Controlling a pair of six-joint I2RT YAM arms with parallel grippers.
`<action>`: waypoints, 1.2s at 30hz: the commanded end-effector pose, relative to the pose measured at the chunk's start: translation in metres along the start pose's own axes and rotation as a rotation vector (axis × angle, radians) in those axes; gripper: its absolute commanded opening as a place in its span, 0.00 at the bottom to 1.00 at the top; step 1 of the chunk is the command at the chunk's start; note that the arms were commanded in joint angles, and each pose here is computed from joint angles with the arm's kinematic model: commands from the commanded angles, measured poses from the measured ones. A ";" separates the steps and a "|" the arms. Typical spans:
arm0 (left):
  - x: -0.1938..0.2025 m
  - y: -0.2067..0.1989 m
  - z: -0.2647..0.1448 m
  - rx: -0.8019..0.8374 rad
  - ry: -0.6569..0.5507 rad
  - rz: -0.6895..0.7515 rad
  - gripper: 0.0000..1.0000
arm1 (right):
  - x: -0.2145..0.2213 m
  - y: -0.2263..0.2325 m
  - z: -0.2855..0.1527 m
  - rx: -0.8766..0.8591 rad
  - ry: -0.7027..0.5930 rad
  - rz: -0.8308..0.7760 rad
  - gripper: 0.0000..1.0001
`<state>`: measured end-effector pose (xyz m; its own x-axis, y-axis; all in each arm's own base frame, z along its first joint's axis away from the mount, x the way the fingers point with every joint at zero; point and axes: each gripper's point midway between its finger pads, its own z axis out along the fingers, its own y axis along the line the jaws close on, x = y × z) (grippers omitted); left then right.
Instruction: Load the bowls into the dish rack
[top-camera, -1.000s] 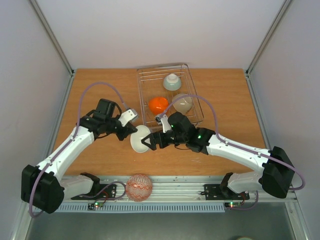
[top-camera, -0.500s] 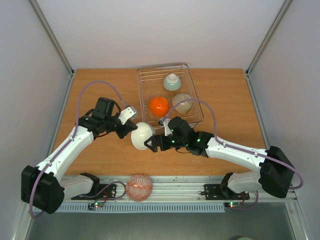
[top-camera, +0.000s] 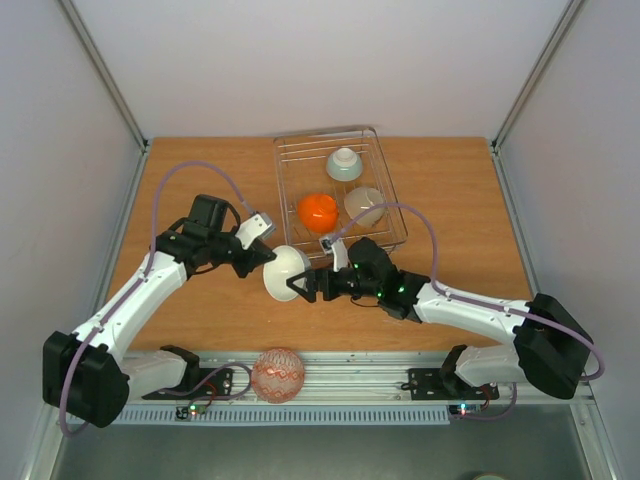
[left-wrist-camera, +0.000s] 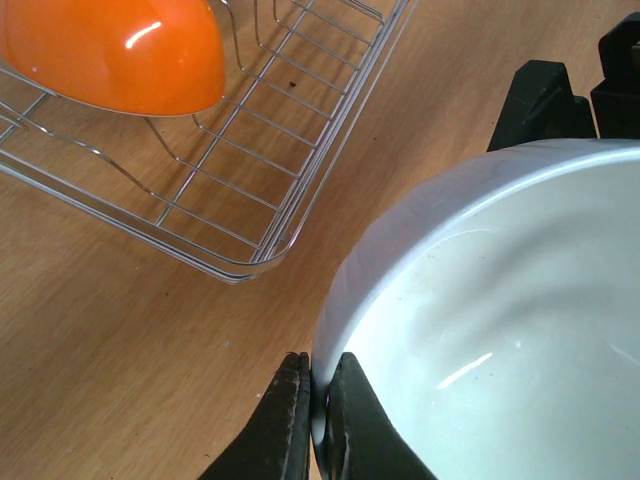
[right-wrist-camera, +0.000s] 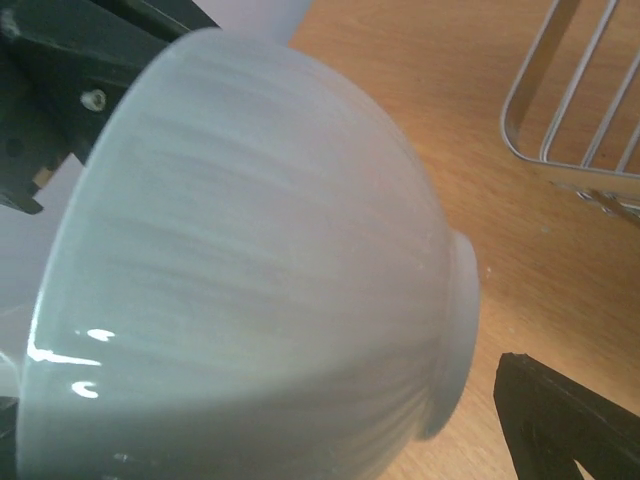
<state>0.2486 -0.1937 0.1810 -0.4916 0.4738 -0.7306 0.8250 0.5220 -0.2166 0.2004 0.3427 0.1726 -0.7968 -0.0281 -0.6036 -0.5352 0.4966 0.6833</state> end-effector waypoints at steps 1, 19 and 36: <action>-0.025 -0.015 -0.012 0.061 -0.082 0.050 0.00 | -0.023 0.020 -0.008 -0.099 -0.103 -0.034 0.97; -0.020 -0.008 -0.011 0.016 -0.080 0.057 0.01 | -0.006 0.042 0.009 -0.266 0.017 -0.015 0.66; -0.016 0.013 -0.010 -0.101 -0.063 0.034 0.45 | -0.027 0.038 -0.018 -0.084 -0.027 -0.165 0.01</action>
<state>0.2483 -0.1869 0.1791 -0.4905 0.4928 -0.7188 0.8168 0.5475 -0.1820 0.1983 0.3493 0.1714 -0.8208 -0.0464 -0.5694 -0.5320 0.4254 0.7321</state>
